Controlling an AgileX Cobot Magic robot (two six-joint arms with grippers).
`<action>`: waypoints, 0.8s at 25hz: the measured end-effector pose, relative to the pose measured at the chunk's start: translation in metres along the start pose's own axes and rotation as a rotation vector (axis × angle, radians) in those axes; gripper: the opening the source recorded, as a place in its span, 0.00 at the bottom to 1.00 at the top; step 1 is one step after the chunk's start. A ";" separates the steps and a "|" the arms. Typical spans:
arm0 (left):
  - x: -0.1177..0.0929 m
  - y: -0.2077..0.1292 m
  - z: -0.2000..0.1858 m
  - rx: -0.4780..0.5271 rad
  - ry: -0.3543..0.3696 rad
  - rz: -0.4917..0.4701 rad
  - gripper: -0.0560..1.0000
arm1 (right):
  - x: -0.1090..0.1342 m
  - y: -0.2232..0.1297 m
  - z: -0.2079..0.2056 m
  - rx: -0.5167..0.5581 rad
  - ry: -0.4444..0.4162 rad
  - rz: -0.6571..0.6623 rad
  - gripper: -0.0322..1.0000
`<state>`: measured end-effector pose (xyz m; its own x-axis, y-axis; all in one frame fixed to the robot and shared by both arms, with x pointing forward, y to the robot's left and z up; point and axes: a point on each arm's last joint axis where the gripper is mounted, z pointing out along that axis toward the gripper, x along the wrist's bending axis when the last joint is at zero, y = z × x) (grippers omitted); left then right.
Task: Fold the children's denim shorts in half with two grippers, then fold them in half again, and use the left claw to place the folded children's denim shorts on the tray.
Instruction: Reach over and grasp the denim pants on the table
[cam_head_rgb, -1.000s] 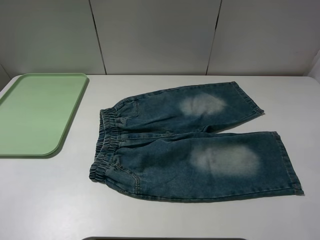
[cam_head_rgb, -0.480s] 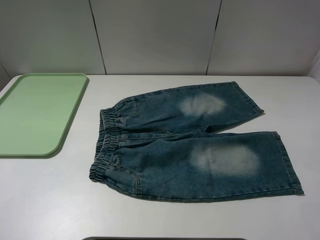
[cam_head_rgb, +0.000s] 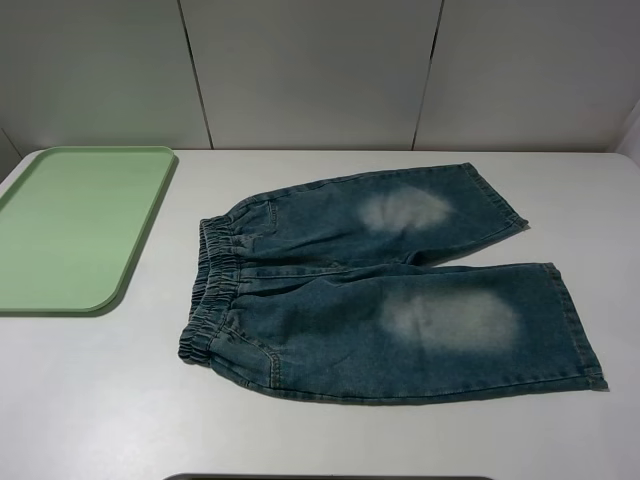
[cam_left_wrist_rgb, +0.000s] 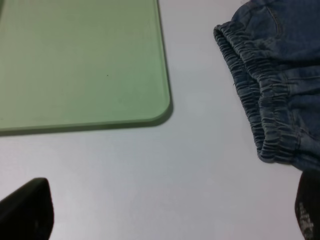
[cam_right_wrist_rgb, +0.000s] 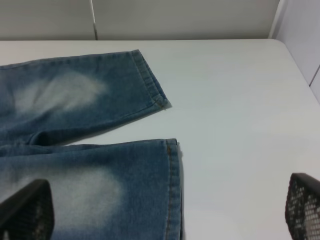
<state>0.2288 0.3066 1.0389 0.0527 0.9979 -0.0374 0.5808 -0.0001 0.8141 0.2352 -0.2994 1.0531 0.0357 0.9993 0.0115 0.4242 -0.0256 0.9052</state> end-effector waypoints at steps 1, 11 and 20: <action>0.000 0.000 0.000 0.000 0.000 0.000 0.96 | 0.000 0.000 0.000 0.000 0.000 0.000 0.71; -0.010 0.037 0.003 0.248 -0.068 0.124 0.96 | 0.006 0.037 0.025 0.190 0.058 -0.020 0.71; -0.041 0.110 0.037 0.427 -0.283 0.609 0.96 | 0.038 0.092 0.099 0.425 0.297 -0.364 0.71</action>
<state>0.3210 0.2628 1.1087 0.6324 0.7600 0.1501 0.6414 -0.6223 0.4487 0.3656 -0.2668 1.0951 -0.4052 0.9095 -0.0932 0.6863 0.3700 0.6262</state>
